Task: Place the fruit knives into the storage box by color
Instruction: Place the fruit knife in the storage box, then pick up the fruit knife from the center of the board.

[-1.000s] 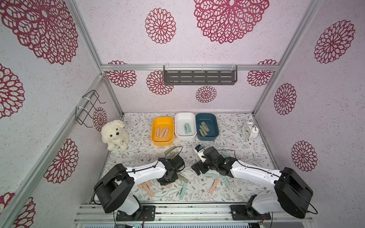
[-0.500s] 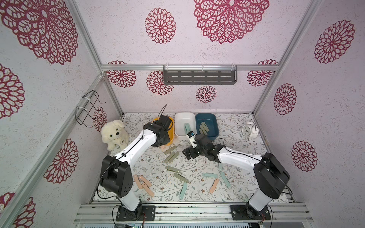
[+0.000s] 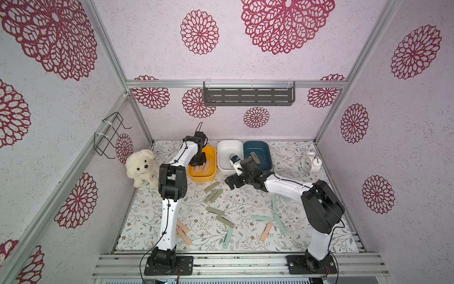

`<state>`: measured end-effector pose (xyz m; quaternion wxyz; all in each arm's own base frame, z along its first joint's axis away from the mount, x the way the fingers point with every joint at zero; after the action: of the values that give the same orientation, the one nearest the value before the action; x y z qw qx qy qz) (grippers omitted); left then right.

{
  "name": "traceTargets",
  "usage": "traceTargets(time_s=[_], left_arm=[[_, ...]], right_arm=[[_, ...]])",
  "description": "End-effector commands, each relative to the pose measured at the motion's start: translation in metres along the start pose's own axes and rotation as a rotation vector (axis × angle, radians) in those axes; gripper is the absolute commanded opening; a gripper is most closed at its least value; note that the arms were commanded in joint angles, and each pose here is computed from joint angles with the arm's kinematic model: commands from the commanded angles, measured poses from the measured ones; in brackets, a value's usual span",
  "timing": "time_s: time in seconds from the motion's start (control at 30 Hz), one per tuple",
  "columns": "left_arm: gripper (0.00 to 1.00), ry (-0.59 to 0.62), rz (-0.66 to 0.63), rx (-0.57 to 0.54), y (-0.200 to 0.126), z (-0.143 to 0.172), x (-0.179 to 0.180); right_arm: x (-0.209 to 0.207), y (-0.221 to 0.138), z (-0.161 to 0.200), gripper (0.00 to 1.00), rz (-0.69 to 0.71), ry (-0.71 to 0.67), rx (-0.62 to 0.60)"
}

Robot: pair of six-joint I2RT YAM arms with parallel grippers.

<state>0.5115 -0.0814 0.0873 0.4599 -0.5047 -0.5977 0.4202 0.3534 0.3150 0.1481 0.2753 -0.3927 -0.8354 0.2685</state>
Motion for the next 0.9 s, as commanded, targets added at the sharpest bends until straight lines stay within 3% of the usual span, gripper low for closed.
traceTargets(time_s=[0.0,0.2,0.3,0.43,0.6,0.87], left_arm=[[0.21,0.041,0.025,0.001,-0.011,-0.002,-0.005],[0.56,0.026,0.046,-0.039,-0.038,0.002,-0.002],[0.70,-0.005,0.076,-0.084,-0.064,0.007,0.002],[0.96,-0.027,0.118,-0.144,-0.110,0.027,-0.004],[0.97,-0.005,0.173,-0.249,-0.168,0.071,-0.028],[0.97,0.039,0.255,-0.215,-0.170,0.159,-0.064]], right_arm=[[0.002,-0.006,-0.010,0.99,-0.016,-0.004,-0.019],[-0.011,-0.021,0.009,0.99,0.087,0.086,0.041],[-0.015,-0.035,0.029,0.99,0.141,0.145,0.098],[-0.016,-0.068,0.070,0.99,0.262,0.239,0.182],[-0.020,-0.121,0.126,0.99,0.371,0.349,0.251],[-0.019,-0.165,0.213,0.94,0.427,0.497,0.371]])
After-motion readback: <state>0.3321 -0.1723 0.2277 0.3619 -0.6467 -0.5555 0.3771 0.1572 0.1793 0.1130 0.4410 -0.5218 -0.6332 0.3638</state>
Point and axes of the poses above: each gripper's point midway between its finger pads, its own y axis out along the fingers, its own x axis along the line the jaws close on, z = x × y, the point moved 5 cm from there along -y, back along the fingers, and after that the axes turned 7 degrees about y, right-handed, at the moved point
